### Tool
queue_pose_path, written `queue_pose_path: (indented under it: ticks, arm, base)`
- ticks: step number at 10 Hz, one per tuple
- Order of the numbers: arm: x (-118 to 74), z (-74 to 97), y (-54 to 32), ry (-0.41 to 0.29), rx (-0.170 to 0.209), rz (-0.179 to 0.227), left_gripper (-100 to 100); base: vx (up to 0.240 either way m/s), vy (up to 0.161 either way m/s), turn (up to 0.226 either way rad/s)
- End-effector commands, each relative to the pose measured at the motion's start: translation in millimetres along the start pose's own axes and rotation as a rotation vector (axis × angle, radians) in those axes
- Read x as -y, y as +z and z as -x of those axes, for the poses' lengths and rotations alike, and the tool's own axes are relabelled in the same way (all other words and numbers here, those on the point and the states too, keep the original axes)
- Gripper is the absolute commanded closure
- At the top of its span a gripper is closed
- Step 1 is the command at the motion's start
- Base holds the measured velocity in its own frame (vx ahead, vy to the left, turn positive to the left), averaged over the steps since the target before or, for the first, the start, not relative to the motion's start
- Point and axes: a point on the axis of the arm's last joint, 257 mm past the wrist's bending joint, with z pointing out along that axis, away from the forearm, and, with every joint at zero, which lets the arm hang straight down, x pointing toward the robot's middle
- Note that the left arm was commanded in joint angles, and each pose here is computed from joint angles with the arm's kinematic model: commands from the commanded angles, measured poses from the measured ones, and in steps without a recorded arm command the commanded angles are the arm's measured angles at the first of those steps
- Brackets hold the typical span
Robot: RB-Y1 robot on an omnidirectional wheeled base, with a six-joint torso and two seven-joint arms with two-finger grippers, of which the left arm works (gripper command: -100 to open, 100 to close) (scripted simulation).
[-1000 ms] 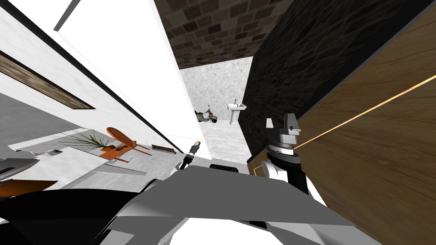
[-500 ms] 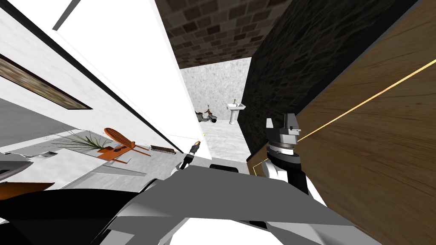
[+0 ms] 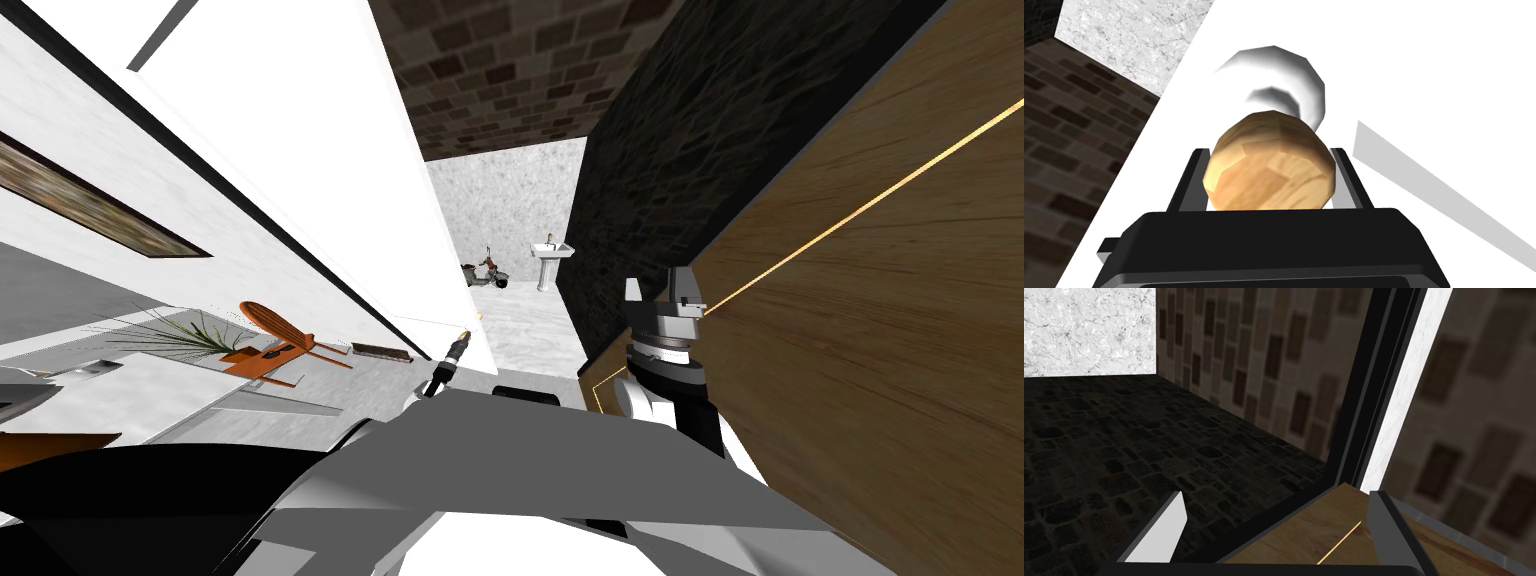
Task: Pull the door open
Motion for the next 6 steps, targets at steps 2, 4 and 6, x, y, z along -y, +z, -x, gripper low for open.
queue_pose_path:
  ticks: [2, 4, 6]
  arm:
    - [3.4, -5.4, 0.8, -0.084, -0.002, 0.000, 100]
    - [4.1, -5.6, 2.2, -0.133, 0.001, 0.002, 100]
    - [4.7, -5.8, 3.6, -0.180, 0.004, 0.003, 100]
  base:
    - [-0.042, 0.017, -0.029]
    - [-0.053, 0.026, -0.040]
    - [-0.042, 0.022, -0.036]
